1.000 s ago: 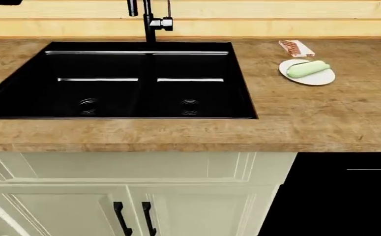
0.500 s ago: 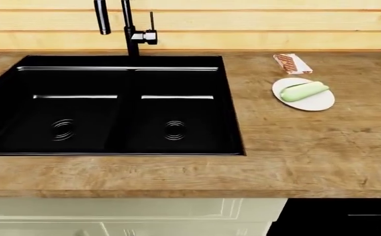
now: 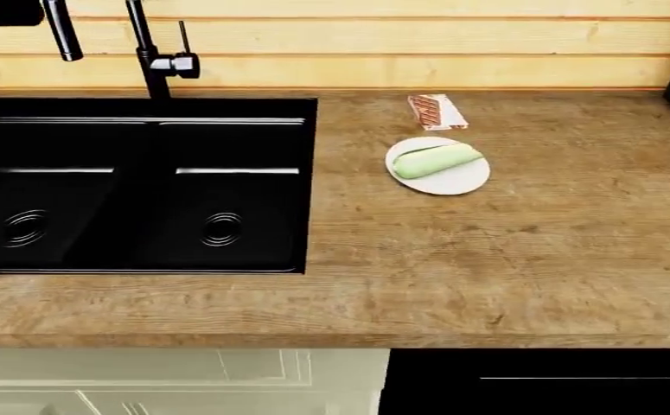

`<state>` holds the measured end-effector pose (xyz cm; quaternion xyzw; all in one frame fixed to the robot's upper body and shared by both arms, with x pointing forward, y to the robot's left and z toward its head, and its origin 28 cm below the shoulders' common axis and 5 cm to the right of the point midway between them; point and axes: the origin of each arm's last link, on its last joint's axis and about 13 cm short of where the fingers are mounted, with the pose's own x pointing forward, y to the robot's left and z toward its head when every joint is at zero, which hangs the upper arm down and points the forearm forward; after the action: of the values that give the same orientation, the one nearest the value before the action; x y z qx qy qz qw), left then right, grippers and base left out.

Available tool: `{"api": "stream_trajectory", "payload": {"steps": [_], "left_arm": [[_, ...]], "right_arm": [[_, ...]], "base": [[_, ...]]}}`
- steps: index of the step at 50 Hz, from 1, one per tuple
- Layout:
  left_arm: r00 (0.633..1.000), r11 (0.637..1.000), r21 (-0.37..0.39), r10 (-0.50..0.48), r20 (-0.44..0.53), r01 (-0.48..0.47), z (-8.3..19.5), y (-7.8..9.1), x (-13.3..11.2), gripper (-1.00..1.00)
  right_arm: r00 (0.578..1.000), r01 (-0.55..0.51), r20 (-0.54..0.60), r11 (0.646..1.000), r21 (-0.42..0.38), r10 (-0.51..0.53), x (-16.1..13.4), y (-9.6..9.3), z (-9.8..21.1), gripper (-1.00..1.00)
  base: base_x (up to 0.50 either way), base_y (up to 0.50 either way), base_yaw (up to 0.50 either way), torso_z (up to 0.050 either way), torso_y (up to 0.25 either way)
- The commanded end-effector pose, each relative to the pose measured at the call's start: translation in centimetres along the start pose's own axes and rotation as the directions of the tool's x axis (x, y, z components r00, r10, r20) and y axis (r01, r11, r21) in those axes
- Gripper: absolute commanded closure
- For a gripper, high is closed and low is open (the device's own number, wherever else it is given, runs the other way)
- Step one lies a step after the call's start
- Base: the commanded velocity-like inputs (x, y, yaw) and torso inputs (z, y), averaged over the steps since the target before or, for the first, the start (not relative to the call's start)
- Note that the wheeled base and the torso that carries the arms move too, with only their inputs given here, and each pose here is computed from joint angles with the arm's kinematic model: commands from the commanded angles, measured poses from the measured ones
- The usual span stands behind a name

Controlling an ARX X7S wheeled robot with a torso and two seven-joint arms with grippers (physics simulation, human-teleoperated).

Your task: Pick the corn from the counter and place it in the sink. Then turn on the sink faucet.

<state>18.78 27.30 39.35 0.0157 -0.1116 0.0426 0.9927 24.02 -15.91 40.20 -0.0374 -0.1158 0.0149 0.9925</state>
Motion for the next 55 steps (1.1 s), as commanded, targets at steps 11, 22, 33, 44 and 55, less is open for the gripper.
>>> {"api": "stream_trajectory", "payload": {"steps": [11,22,33,44,55], "left_arm": [[1.0,1.0,-0.001,-0.005,-0.005,0.005,-0.28,-0.12,0.11,-1.0],[1.0,1.0,-0.007,0.009,-0.001,-0.01,-0.12,0.17,0.1,-1.0],[0.999,1.0,-0.004,0.027,0.024,-0.027,-0.05,0.28,-0.01,-1.0],[0.999,0.999,0.001,0.037,0.016,-0.037,-0.27,0.36,0.05,-1.0],[0.999,0.999,0.0,0.039,0.013,-0.039,-0.39,0.42,0.1,-1.0]], "right_arm": [[1.0,0.002,-0.001,1.0,0.0,-0.002,0.02,-0.05,-0.12,-1.0],[1.0,-0.006,0.027,1.0,-0.018,0.006,0.1,-0.2,-0.36,-1.0],[1.0,-0.003,0.027,1.0,-0.023,0.003,0.09,-0.24,-0.44,-1.0],[0.999,0.008,0.034,1.0,-0.019,-0.007,0.07,-0.36,-0.44,-1.0],[0.999,-0.008,0.033,1.0,0.002,0.008,0.01,-0.43,-0.56,-1.0]], "base": [[0.0,-0.5,0.0,0.05,0.0],[0.0,-0.14,0.0,0.05,0.036],[0.0,0.5,0.0,0.045,0.091],[0.0,0.29,0.0,0.0,0.0],[0.45,0.0,0.0,0.0,0.0]]}}
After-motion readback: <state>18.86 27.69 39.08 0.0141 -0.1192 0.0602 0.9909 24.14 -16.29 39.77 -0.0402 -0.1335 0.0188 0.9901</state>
